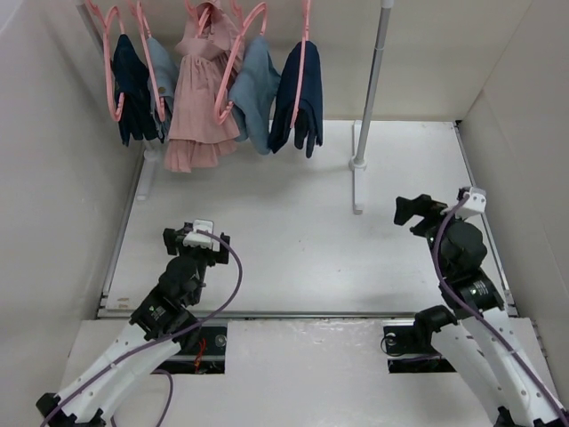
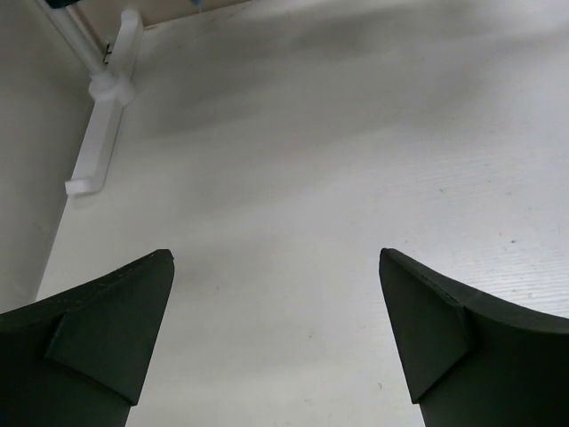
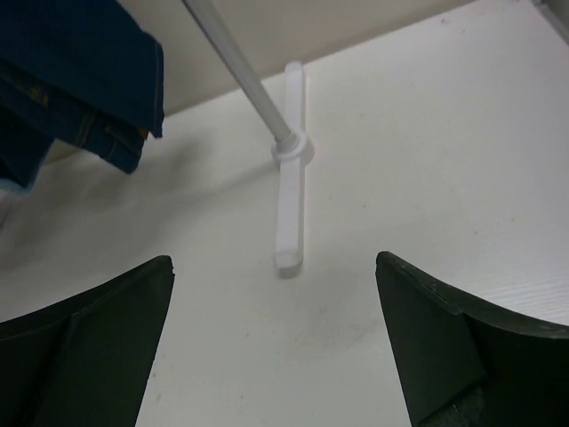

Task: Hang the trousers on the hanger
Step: Reset both arms

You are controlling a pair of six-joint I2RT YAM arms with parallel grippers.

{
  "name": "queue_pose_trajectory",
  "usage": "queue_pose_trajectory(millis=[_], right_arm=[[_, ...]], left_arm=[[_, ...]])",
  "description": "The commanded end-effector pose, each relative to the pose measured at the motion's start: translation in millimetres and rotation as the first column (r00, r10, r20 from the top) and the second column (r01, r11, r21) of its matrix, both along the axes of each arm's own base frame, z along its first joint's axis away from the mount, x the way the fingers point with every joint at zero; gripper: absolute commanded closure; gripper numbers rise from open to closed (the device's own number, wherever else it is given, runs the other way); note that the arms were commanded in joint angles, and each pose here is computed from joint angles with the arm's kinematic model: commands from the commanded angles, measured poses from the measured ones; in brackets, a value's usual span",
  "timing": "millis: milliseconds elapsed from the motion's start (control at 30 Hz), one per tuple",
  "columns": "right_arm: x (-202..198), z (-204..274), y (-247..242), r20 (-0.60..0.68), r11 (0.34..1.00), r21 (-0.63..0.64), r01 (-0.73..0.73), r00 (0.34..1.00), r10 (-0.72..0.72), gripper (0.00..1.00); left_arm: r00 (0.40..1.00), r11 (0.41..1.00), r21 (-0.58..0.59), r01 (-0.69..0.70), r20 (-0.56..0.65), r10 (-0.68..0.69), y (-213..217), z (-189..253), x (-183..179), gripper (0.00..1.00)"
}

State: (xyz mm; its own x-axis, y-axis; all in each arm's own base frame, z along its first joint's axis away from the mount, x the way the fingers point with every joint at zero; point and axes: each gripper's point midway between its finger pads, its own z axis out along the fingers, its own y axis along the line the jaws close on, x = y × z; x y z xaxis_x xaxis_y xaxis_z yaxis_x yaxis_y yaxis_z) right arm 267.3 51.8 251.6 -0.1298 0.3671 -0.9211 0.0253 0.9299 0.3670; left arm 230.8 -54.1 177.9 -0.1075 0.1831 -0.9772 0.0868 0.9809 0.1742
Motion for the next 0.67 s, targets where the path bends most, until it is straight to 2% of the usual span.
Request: queue_pose_trajectory(millis=[0,133,233,633], right_arm=[[0.3,33.6,-19.2,0.175,0.994,0.043,0.104,0.978,-0.110,0.00],[-6.0,33.5,-20.6,0.195,0.992,0.071,0.102,0.974,-0.114,0.00],[-2.5,30.9,-27.4,0.171,0.969,0.184,0.163,0.966,-0.195,0.00],[12.4,33.8,-26.0,0.118,0.968,0.158,0.194,0.970,-0.213,0.00]], left_arm=[[0.985,0.980,-0.175,-0.090,0.128,0.113,12.5,30.7,4.4,0.00],[0.974,0.972,-0.186,-0.143,0.149,0.172,23.8,26.8,5.9,0.00],[0.973,0.972,-0.190,-0.139,0.155,0.169,24.1,21.7,7.7,0.00],[0.972,0.973,-0.186,-0.138,0.163,0.169,25.2,21.2,9.4,0.00]])
